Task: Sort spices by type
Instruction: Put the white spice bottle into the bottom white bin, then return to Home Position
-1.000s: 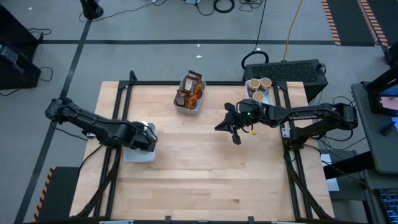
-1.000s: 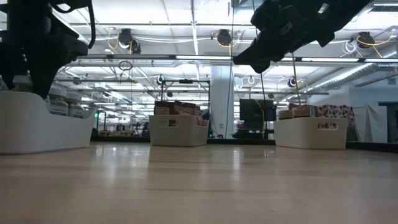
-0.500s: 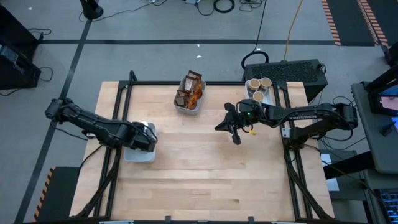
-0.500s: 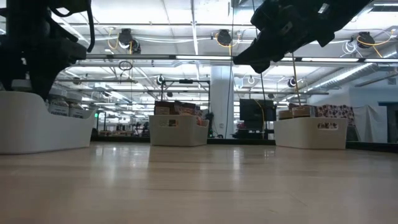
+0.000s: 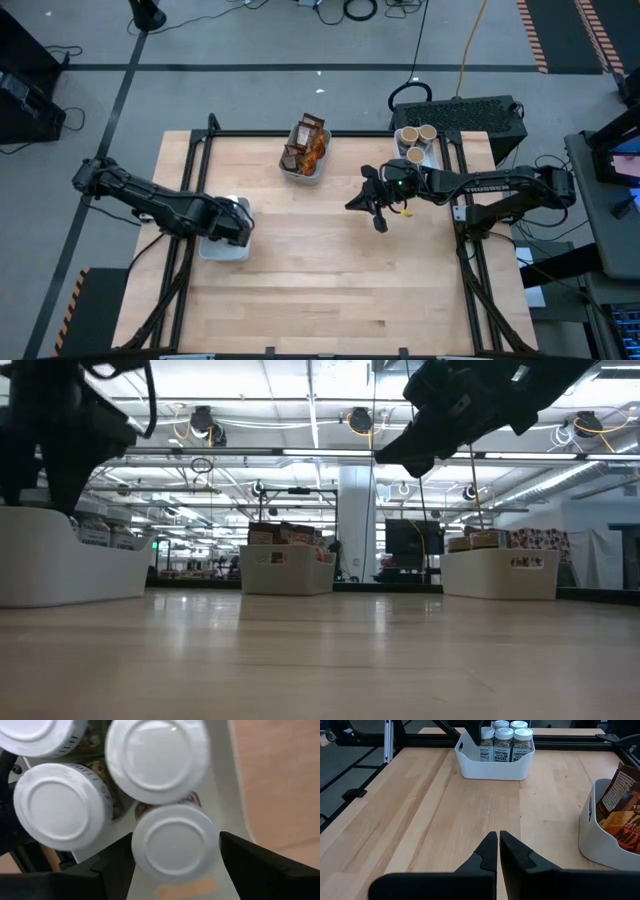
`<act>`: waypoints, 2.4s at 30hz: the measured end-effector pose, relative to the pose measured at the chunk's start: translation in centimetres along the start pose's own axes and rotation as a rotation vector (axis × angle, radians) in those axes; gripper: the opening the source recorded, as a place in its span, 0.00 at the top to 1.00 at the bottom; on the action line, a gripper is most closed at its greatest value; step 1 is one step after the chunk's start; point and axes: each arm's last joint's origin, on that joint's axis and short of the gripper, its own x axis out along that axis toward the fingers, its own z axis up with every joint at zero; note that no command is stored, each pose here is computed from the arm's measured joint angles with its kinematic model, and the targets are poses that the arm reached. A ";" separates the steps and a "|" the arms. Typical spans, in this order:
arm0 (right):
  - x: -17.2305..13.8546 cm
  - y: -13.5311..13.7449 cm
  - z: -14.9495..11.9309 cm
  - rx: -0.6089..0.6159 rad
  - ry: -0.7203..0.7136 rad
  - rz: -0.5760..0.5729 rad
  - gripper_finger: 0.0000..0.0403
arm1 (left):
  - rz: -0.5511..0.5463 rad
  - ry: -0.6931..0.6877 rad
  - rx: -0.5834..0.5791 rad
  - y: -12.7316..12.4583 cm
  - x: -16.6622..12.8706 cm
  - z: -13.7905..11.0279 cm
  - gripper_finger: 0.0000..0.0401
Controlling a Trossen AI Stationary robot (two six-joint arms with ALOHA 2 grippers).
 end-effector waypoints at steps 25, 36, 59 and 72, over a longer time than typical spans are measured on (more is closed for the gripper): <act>-2.5 0.2 7.3 -0.008 -0.012 -0.006 1.00 | -0.453 -0.738 0.236 -4.2 -14.6 5.6 0.29; -9.3 2.0 13.7 0.173 0.182 -0.049 1.00 | -0.936 -1.112 0.691 -8.1 -18.5 13.8 0.29; -19.6 5.8 4.4 0.343 -0.341 -0.257 1.00 | -0.747 -1.143 0.794 4.8 -21.0 13.3 0.29; -14.5 5.0 -3.8 0.533 -0.401 -0.211 1.00 | -0.908 -1.234 0.581 7.5 -12.7 10.2 0.29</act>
